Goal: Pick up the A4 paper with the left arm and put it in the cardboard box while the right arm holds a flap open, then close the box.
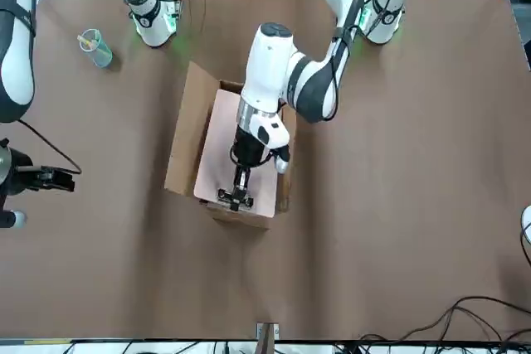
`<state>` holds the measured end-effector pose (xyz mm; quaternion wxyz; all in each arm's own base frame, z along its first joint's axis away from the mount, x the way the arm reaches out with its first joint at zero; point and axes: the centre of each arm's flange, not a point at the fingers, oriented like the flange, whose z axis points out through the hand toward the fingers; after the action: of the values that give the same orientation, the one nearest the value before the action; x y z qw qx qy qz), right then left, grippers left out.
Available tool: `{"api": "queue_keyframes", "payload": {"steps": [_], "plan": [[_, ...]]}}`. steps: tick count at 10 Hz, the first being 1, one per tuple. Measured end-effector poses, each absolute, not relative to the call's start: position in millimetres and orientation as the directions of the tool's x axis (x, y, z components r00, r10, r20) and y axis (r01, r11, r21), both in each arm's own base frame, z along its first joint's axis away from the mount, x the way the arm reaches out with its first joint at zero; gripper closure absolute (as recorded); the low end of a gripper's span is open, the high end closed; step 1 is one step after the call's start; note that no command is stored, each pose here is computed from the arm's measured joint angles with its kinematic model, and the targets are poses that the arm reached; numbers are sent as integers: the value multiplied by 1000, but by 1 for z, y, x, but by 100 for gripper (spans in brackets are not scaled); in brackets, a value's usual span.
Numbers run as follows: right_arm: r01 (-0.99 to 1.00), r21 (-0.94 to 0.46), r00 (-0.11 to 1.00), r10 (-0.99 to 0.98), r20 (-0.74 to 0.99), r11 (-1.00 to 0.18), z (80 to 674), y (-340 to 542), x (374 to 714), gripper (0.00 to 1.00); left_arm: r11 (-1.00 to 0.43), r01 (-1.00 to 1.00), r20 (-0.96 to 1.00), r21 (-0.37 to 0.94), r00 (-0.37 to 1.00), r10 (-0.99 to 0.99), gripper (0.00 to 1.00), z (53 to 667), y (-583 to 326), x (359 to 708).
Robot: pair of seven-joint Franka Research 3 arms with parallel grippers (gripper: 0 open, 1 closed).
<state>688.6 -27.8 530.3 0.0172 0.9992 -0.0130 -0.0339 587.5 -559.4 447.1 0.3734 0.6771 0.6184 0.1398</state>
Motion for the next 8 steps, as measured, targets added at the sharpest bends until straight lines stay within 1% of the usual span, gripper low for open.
{"api": "queue_keyframes", "payload": {"steps": [3, 8], "plan": [[-25, 35, 997, -27, -67, -999, 530, -28, 689, 0, 19, 739, -263, 674, 216, 940, 97, 436, -574, 575], [-25, 35, 997, -27, -67, -999, 530, -28, 689, 0, -5, 748, -246, 664, 225, 943, 97, 413, -584, 570]]}}
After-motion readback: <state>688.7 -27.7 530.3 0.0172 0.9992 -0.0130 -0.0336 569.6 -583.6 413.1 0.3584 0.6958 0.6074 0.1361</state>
